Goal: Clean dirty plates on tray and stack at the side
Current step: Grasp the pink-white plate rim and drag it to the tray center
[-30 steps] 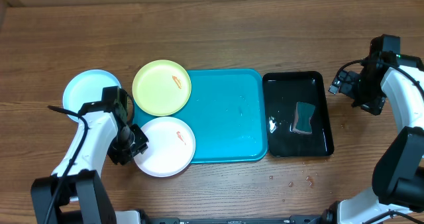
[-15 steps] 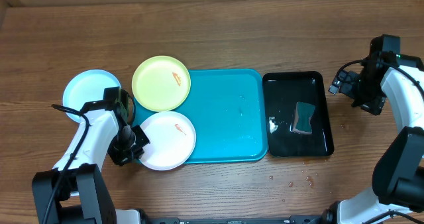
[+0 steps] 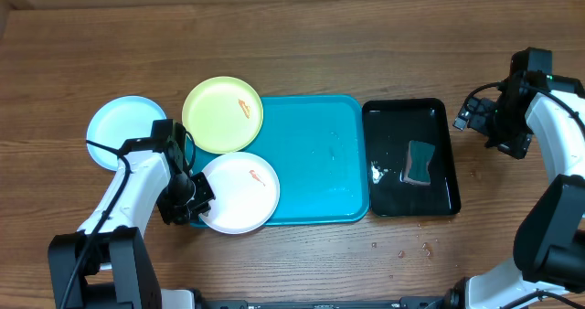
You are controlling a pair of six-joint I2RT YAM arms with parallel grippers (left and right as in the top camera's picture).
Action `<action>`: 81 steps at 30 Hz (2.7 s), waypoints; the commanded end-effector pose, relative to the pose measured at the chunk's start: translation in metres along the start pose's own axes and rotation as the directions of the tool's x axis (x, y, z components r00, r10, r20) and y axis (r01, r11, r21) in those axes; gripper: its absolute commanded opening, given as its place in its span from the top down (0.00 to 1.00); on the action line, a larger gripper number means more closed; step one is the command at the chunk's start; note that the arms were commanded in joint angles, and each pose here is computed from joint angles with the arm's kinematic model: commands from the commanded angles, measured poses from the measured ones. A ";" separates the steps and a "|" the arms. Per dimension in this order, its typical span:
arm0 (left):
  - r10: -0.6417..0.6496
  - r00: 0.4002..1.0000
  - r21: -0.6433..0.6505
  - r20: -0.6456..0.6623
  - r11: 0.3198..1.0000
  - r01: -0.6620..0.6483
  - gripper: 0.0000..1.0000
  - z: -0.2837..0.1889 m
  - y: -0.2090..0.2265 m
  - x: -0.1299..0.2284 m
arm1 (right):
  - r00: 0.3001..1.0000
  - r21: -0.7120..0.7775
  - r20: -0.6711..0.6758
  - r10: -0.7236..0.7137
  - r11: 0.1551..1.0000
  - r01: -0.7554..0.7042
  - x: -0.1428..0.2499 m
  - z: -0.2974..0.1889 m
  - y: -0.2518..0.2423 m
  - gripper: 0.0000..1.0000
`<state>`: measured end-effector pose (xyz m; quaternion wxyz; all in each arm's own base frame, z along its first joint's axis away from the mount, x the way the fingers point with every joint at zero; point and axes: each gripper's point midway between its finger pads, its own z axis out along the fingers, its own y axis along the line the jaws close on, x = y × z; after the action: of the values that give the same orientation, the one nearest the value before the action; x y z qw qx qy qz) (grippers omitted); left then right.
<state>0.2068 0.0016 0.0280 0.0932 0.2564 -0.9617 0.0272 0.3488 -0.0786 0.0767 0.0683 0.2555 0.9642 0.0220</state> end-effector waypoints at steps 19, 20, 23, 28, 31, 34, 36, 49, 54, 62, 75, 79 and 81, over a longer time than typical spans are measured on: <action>0.018 1.000 -0.027 -0.020 0.999 -0.018 0.82 0.012 0.007 0.007 | 1.000 -0.006 0.029 0.005 1.000 -0.004 -0.006 -0.008 0.001 0.00; 0.015 1.000 -0.027 -0.020 1.000 -0.015 0.85 0.014 0.007 0.007 | 1.000 -0.006 0.029 0.005 1.000 -0.004 -0.006 -0.008 0.001 0.00; 0.015 1.000 -0.007 -0.026 1.000 -0.016 0.96 0.016 0.004 0.009 | 1.000 -0.006 0.029 0.005 1.000 -0.005 -0.006 -0.008 0.001 0.00; 0.023 0.999 0.058 -0.042 0.998 -0.020 0.96 0.006 -0.011 0.009 | 1.000 -0.006 0.029 0.005 1.000 -0.004 -0.006 -0.008 0.001 0.00; 0.052 0.998 0.060 -0.025 0.997 -0.050 0.96 -0.004 -0.020 0.006 | 1.000 -0.006 0.029 0.005 1.000 -0.004 -0.006 -0.008 0.001 0.00; 0.100 0.995 0.068 -0.010 0.993 -0.099 0.96 -0.014 -0.035 0.007 | 1.000 -0.006 0.029 0.005 1.000 -0.004 -0.006 -0.008 0.001 0.00; 0.133 0.991 0.101 -0.012 0.986 -0.131 0.96 -0.018 -0.050 0.011 | 1.000 -0.006 0.029 0.005 1.000 -0.005 -0.006 -0.008 0.001 0.00; 0.188 0.976 0.220 0.108 0.953 -0.208 0.96 -0.025 -0.133 0.021 | 1.000 -0.006 0.029 0.005 1.000 -0.004 -0.006 -0.008 0.001 0.00; 0.243 0.949 0.261 0.201 0.920 -0.291 0.96 -0.029 -0.163 0.019 | 1.000 -0.006 0.029 0.005 1.000 -0.004 -0.006 -0.008 0.001 0.00; 0.152 0.936 0.143 0.317 0.968 -0.205 0.96 -0.028 -0.153 -0.002 | 1.000 -0.006 0.029 0.005 1.000 -0.004 -0.006 -0.008 0.001 0.00; 0.097 0.912 0.104 0.397 0.983 -0.150 0.96 -0.028 -0.146 -0.019 | 1.000 -0.006 0.029 0.005 1.000 -0.004 -0.006 -0.008 0.001 0.00; 0.124 0.914 0.097 0.387 0.980 -0.174 0.96 -0.026 -0.147 -0.014 | 1.000 -0.006 0.029 0.005 1.000 -0.005 -0.006 -0.008 0.001 0.00; 0.134 0.911 0.094 0.391 0.978 -0.184 0.96 -0.024 -0.149 -0.012 | 1.000 -0.006 0.029 0.005 1.000 -0.005 -0.006 -0.008 0.001 0.00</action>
<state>0.2971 -0.1177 0.0545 -0.1126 0.1891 -0.9738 0.0573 0.3488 -0.0786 0.0767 0.0683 0.2555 0.9642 0.0222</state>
